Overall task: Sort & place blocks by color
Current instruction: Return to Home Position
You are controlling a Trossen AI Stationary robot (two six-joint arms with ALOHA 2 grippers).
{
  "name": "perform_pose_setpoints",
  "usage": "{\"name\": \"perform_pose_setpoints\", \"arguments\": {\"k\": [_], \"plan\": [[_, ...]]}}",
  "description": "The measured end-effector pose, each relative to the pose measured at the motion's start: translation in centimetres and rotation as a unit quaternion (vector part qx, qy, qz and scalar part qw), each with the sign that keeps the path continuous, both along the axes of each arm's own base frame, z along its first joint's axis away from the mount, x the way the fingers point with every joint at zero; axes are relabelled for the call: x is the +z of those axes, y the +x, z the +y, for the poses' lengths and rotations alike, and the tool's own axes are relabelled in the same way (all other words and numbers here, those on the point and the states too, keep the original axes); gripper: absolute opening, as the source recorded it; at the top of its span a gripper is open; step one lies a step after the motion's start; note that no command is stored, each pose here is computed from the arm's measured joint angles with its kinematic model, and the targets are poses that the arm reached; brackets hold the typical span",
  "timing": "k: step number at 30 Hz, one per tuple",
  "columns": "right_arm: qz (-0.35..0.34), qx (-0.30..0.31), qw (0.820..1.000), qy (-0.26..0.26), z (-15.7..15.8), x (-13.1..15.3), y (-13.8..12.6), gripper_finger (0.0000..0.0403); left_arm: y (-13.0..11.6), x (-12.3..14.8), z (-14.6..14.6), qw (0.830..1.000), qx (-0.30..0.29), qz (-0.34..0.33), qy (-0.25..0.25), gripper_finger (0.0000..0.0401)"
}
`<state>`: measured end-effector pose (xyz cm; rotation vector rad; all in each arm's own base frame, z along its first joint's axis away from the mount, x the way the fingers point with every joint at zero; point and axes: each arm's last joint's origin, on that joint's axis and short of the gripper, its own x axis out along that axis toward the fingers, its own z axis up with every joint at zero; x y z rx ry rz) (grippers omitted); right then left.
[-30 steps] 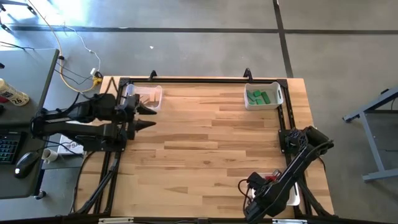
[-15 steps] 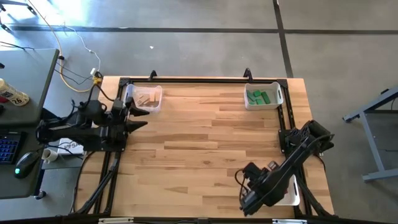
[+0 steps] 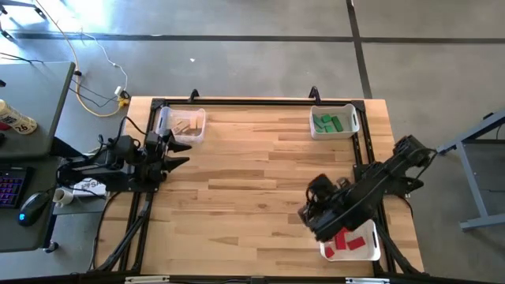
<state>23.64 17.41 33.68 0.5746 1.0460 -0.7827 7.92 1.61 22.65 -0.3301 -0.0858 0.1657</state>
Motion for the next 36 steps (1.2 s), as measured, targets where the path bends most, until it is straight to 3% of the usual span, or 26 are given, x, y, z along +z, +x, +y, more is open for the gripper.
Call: {"name": "perform_pose_setpoints", "arguments": {"k": [15, 20, 36], "plan": [[-0.132, 0.022, 0.986, -0.095, -3.8, 4.5, -2.3, 0.0156, 1.1, -4.2, 0.4, 0.999, 0.037, 0.026, -0.013, 0.0227], [-0.167, 0.016, 0.978, -0.127, -4.9, 5.7, -3.2, 0.0156, 1.5, -5.5, 0.6, 0.999, 0.038, 0.000, -0.017, 0.0227], [-0.177, 0.056, 0.963, -0.194, -9.5, 8.8, -6.0, 0.0156, 1.6, -5.8, 0.6, 0.999, 0.037, 0.021, 0.008, 0.0227]]}}
